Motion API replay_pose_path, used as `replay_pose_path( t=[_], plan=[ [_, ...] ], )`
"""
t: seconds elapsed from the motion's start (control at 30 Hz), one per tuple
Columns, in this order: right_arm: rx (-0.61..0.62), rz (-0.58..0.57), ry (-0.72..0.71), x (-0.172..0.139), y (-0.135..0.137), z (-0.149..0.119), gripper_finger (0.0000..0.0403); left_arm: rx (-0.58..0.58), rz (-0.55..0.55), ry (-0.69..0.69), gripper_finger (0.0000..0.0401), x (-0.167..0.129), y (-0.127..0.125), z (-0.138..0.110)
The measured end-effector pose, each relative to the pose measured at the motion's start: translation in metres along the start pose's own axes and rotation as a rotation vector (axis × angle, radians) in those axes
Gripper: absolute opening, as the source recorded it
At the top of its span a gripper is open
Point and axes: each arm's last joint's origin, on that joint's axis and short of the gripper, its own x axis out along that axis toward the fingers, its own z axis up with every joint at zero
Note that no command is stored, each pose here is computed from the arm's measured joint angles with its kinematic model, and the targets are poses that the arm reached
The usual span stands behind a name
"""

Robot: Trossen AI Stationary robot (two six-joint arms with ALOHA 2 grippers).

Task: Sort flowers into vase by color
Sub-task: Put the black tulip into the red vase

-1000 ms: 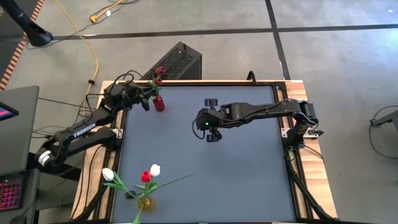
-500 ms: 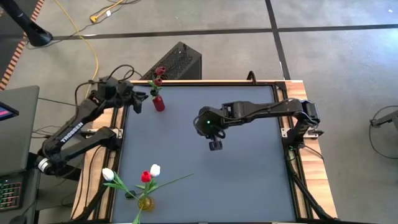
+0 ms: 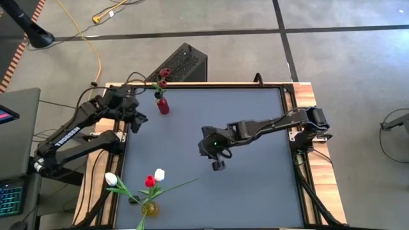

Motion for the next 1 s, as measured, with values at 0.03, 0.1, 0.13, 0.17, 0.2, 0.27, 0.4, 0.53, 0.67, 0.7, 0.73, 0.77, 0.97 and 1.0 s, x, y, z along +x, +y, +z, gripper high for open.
replay_pose_path(
  t=[0.03, 0.1, 0.13, 0.17, 0.2, 0.27, 0.4, 0.53, 0.67, 0.7, 0.73, 0.77, 0.97, 1.0],
  plan=[
    [0.011, 0.001, -0.027, 0.003, 0.002, 0.003, 0.0075, 0.012, -0.033, -0.004, 0.0093, 0.000, -0.003, -0.001],
    [0.033, 0.008, -0.048, 0.012, 0.007, 0.003, 0.0075, 0.022, -0.087, -0.004, 0.0093, 0.000, -0.009, -0.005],
    [0.048, 0.011, -0.058, 0.019, 0.009, 0.004, 0.0075, 0.022, -0.105, 0.000, 0.0093, 0.001, -0.011, -0.008],
    [0.057, 0.015, -0.066, 0.024, 0.012, 0.004, 0.0075, 0.019, -0.119, -0.001, 0.0093, 0.001, -0.014, -0.011],
    [0.057, 0.022, -0.053, 0.028, 0.015, 0.002, 0.0075, 0.015, -0.128, 0.000, 0.0093, 0.001, -0.015, -0.014],
    [0.046, 0.033, -0.038, 0.043, 0.022, -0.001, 0.0075, 0.006, -0.150, 0.010, 0.0093, 0.002, -0.018, -0.021],
    [0.008, 0.051, -0.051, 0.073, 0.033, -0.006, 0.0075, -0.012, -0.184, 0.018, 0.0093, 0.002, -0.023, -0.031],
    [-0.009, 0.081, -0.130, 0.094, 0.042, -0.005, 0.0084, -0.018, -0.201, 0.024, 0.0093, 0.003, -0.026, -0.037],
    [-0.016, 0.091, -0.177, 0.113, 0.048, -0.007, 0.0113, -0.012, -0.192, 0.036, 0.0093, 0.006, -0.027, -0.039],
    [-0.014, 0.098, -0.182, 0.118, 0.049, -0.009, 0.0123, -0.011, -0.194, 0.033, 0.0093, 0.007, -0.028, -0.039],
    [-0.015, 0.108, -0.189, 0.124, 0.051, -0.011, 0.0135, -0.009, -0.199, 0.027, 0.0093, 0.008, -0.028, -0.038],
    [-0.016, 0.112, -0.201, 0.129, 0.053, -0.012, 0.0148, -0.005, -0.205, 0.019, 0.0093, 0.009, -0.029, -0.038],
    [-0.030, 0.126, -0.231, 0.143, 0.064, -0.016, 0.0222, 0.025, -0.223, 0.003, 0.0093, 0.011, -0.030, -0.037],
    [-0.031, 0.127, -0.236, 0.144, 0.065, -0.016, 0.0230, 0.028, -0.224, 0.002, 0.0093, 0.011, -0.030, -0.037]
  ],
)
